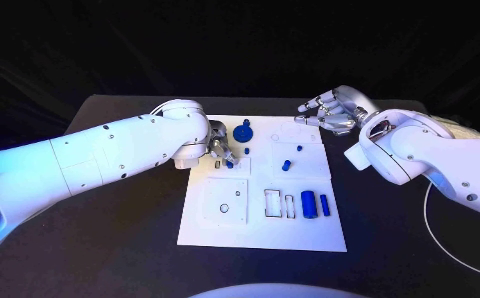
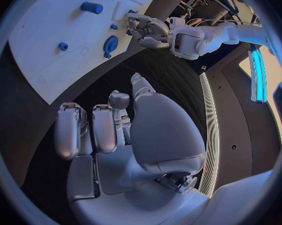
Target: Assemble the parts on the task board
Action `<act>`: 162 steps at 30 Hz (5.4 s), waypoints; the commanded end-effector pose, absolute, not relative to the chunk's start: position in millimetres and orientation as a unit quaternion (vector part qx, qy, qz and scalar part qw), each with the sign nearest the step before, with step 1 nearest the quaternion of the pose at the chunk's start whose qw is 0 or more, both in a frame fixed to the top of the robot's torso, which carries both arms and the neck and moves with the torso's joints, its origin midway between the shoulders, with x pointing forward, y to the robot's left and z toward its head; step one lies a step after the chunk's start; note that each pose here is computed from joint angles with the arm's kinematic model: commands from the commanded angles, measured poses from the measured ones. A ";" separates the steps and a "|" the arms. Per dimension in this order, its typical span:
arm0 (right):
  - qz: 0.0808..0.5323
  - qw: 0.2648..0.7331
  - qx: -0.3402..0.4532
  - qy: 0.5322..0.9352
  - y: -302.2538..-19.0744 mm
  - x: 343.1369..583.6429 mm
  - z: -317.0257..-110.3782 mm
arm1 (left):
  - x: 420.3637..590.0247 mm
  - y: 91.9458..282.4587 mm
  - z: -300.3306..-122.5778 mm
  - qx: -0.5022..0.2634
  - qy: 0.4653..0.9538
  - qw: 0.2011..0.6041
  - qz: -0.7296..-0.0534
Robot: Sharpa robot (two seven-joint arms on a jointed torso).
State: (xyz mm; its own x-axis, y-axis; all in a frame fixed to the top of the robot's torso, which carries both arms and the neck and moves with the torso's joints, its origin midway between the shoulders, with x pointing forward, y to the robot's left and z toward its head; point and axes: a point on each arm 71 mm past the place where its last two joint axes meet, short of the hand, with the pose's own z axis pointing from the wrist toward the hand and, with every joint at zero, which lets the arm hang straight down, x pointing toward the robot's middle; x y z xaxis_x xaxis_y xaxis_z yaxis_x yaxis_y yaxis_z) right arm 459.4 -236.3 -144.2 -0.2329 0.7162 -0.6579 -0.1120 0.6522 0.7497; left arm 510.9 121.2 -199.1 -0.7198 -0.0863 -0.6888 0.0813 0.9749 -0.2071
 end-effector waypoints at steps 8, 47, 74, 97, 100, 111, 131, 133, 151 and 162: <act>0.362 0.577 0.213 0.701 -235.1 459.1 -144.6 | 508.6 119.1 -204.1 0.008 0.926 0.361 -0.107; 0.356 0.574 0.221 0.704 -237.2 463.9 -153.2 | 546.8 166.3 -128.0 -0.039 0.905 0.412 -0.101; 0.358 0.566 0.221 0.709 -231.2 463.2 -158.9 | 581.0 165.5 -153.0 -0.053 0.921 0.381 -0.060; 0.361 0.565 0.219 0.709 -228.9 463.3 -159.0 | 579.0 157.1 -167.1 -0.045 0.933 0.351 -0.061; 0.361 0.565 0.219 0.709 -228.8 463.3 -159.0 | 578.9 156.7 -168.4 -0.045 0.934 0.349 -0.061; 0.361 0.565 0.219 0.709 -228.2 463.3 -159.1 | 578.8 156.4 -171.7 -0.048 0.935 0.347 -0.057; 0.362 0.563 0.218 0.710 -226.9 463.4 -160.6 | 580.1 156.5 -171.6 -0.068 0.928 0.359 -0.068; 0.362 0.562 0.218 0.711 -226.9 463.4 -160.8 | 580.1 156.4 -171.6 -0.069 0.928 0.358 -0.071; 0.361 0.560 0.216 0.714 -225.8 463.2 -163.3 | 564.0 166.7 -167.0 -0.129 0.909 0.368 -0.151; 0.359 0.558 0.216 0.716 -226.6 462.4 -166.2 | 535.6 175.8 -179.1 -0.123 0.901 0.382 -0.163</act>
State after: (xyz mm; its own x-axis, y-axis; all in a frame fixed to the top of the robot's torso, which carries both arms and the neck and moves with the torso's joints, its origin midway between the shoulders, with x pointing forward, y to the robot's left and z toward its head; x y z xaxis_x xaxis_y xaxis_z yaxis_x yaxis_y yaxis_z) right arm 463.0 -227.8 -165.5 -0.2712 0.7201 -0.6387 -0.0794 0.6446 0.7604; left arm 535.9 178.4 -180.7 -0.7121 -0.3258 -0.6219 -0.1051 0.9253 -0.3643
